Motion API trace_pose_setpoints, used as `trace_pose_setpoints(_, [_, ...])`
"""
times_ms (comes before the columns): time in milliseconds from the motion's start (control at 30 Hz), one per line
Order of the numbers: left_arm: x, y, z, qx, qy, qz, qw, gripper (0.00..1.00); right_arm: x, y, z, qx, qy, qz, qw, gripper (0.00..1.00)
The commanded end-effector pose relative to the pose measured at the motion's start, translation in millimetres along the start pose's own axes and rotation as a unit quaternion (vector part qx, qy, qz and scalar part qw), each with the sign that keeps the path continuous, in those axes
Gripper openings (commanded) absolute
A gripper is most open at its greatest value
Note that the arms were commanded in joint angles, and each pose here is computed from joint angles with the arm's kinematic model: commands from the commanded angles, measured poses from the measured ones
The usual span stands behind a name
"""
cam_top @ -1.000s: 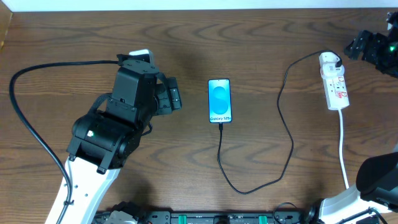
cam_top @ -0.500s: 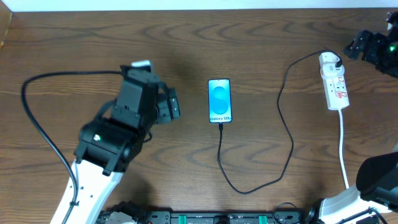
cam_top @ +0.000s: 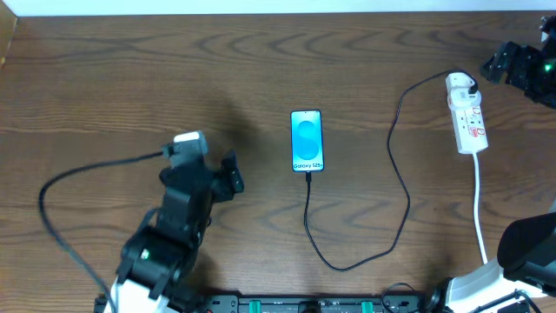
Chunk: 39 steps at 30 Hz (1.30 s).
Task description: Plug charger to phone and switch on socket
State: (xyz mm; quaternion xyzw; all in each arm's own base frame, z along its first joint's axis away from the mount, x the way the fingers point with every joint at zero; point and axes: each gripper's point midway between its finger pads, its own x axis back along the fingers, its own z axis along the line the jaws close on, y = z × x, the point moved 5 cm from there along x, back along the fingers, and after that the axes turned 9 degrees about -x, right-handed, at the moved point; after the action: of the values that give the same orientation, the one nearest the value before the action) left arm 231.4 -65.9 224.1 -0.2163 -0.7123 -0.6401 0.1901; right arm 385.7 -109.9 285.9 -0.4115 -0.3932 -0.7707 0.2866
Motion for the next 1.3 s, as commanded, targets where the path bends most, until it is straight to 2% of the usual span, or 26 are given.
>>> trace_pose_setpoints(0, [8, 5, 15, 0.020, 0.023, -0.078, 0.997, 0.90, 3, 0, 2, -0.005, 0.004, -0.003, 1.000, 0.99])
trace_pose_setpoints(100, [13, 11, 28, 0.056, 0.026, -0.151, 0.987, 0.90, 3, 0, 2, -0.005, 0.004, -0.003, 1.000, 0.99])
trace_pose_setpoints(267, [16, 11, 60, 0.112, 0.049, -0.278, 0.953, 0.90, 3, 0, 2, -0.005, 0.004, -0.003, 1.000, 0.99])
trace_pose_setpoints(533, [16, -15, 84, 0.135, 0.073, -0.342, 0.927, 0.90, 3, 0, 2, -0.005, 0.004, -0.003, 1.000, 0.99])
trace_pose_setpoints(700, [17, -31, 92, 0.140, 0.083, -0.362, 0.918, 0.90, 3, 0, 2, -0.005, 0.004, -0.003, 1.000, 0.99])
trace_pose_setpoints(867, [22, -40, 100, 0.139, 0.102, -0.354, 0.919, 0.90, 3, 0, 2, -0.005, 0.004, -0.003, 1.000, 0.99])
trace_pose_setpoints(1133, [10, -55, 102, 0.041, 0.114, -0.295, 0.948, 0.90, 3, 0, 2, -0.005, 0.004, -0.003, 1.000, 0.99])
trace_pose_setpoints(1267, [0, -72, 106, 0.037, 0.120, -0.245, 0.961, 0.90, 3, 0, 2, -0.005, 0.004, -0.003, 1.000, 0.99])
